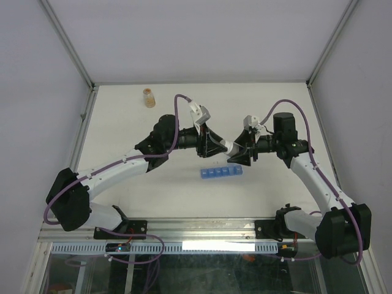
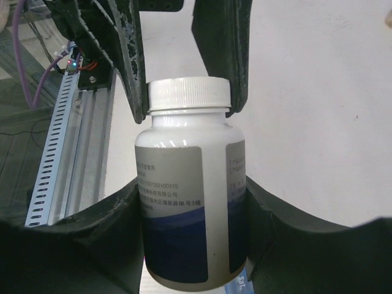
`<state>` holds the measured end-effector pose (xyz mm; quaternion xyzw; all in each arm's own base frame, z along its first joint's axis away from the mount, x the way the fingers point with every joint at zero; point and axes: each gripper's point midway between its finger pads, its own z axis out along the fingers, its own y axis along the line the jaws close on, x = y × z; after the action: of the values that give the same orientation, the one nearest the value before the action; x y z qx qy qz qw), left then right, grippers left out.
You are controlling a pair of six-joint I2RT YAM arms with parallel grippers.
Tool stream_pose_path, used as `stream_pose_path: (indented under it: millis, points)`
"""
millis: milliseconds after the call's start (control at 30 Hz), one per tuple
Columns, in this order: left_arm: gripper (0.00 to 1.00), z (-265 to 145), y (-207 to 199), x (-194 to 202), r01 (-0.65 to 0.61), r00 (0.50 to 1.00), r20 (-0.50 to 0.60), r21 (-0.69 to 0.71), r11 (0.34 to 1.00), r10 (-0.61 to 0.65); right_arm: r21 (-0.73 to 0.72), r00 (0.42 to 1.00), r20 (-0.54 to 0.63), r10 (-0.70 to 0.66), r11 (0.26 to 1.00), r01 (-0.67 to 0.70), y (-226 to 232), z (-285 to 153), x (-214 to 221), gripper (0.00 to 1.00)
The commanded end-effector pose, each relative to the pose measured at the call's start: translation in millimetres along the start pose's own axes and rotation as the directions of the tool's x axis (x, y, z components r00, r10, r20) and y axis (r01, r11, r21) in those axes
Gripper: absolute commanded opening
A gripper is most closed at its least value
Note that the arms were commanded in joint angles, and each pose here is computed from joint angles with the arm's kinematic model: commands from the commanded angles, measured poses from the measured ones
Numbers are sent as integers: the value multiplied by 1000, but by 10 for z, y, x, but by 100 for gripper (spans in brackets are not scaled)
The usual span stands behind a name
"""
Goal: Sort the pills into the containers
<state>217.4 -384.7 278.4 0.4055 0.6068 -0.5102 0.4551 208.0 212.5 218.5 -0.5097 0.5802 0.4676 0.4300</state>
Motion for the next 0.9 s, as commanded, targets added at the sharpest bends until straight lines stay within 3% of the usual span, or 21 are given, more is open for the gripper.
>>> stream_pose_path:
  millis: [0, 100, 267, 300, 400, 500, 600, 700, 767, 867]
  points:
    - [0, -19, -127, -244, 320, 934, 192, -68, 945, -302, 88, 998, -4, -66, 994, 67, -221, -25, -186, 0]
    - [0, -2, -191, -293, 400, 895, 251, -89, 912, -368, 98, 998, -8, -58, 993, 59, -249, -25, -179, 0]
    - [0, 4, -258, -374, 423, 880, 279, -96, 901, -384, 97, 999, -8, -52, 994, 52, -253, -21, -173, 0]
    - [7, 0, -256, -382, 423, 880, 282, -98, 901, -383, 96, 999, -7, -52, 994, 53, -250, -21, -176, 0]
    - [50, -30, -252, -362, 401, 889, 286, -106, 910, -359, 90, 999, -4, -51, 995, 51, -238, -22, -176, 0]
    - [76, -99, -233, -378, 354, 898, 321, -117, 928, -302, 76, 999, 2, -53, 996, 52, -212, -17, -182, 0]
    - [98, -201, -139, -355, 273, 914, 356, -179, 945, -197, 60, 998, 6, -56, 997, 56, -182, -13, -179, 0]
    - [99, -361, -119, -337, 119, 923, 383, -196, 973, -35, 52, 998, 6, -58, 997, 58, -165, -13, -176, 0]
    - [99, -483, -236, -338, -55, 911, 397, -146, 988, 109, 47, 998, 6, -61, 997, 60, -160, -10, -167, 0]
    - [99, -586, -360, -286, -302, 871, 387, -65, 951, 303, 36, 998, 10, -60, 998, 60, -141, -6, -165, 0]
